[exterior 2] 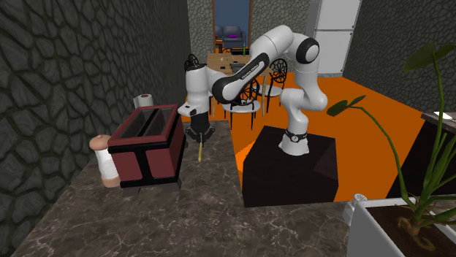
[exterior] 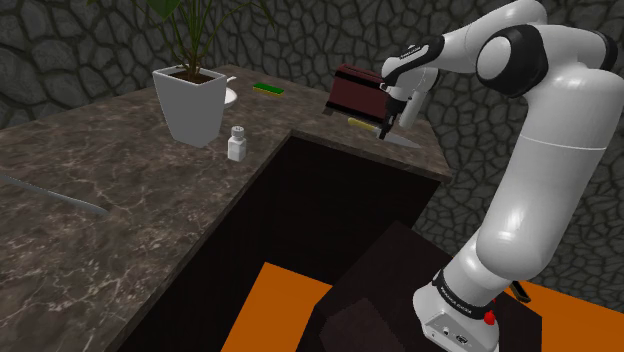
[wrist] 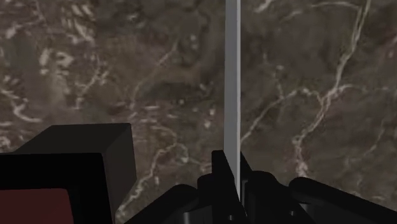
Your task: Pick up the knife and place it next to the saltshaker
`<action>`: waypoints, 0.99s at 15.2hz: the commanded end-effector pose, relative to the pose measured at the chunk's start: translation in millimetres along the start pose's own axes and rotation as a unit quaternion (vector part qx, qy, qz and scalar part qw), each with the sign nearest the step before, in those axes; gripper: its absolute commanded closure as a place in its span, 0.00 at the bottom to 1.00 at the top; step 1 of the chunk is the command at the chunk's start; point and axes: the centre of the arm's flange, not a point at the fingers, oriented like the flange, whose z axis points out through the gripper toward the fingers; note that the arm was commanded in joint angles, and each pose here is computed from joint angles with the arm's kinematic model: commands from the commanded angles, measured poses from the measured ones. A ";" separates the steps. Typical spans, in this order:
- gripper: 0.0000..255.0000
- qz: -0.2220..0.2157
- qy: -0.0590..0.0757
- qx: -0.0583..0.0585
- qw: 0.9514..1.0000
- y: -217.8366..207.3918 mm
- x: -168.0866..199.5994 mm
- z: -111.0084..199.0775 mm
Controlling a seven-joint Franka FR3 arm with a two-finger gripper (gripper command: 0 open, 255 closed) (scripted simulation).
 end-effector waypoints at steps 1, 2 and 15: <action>1.00 0.000 0.000 0.000 1.000 0.1 0.2 -5.1; 1.00 0.000 0.000 0.000 1.000 0.1 0.3 -10.4; 1.00 0.000 0.000 0.000 1.000 0.3 1.8 -79.0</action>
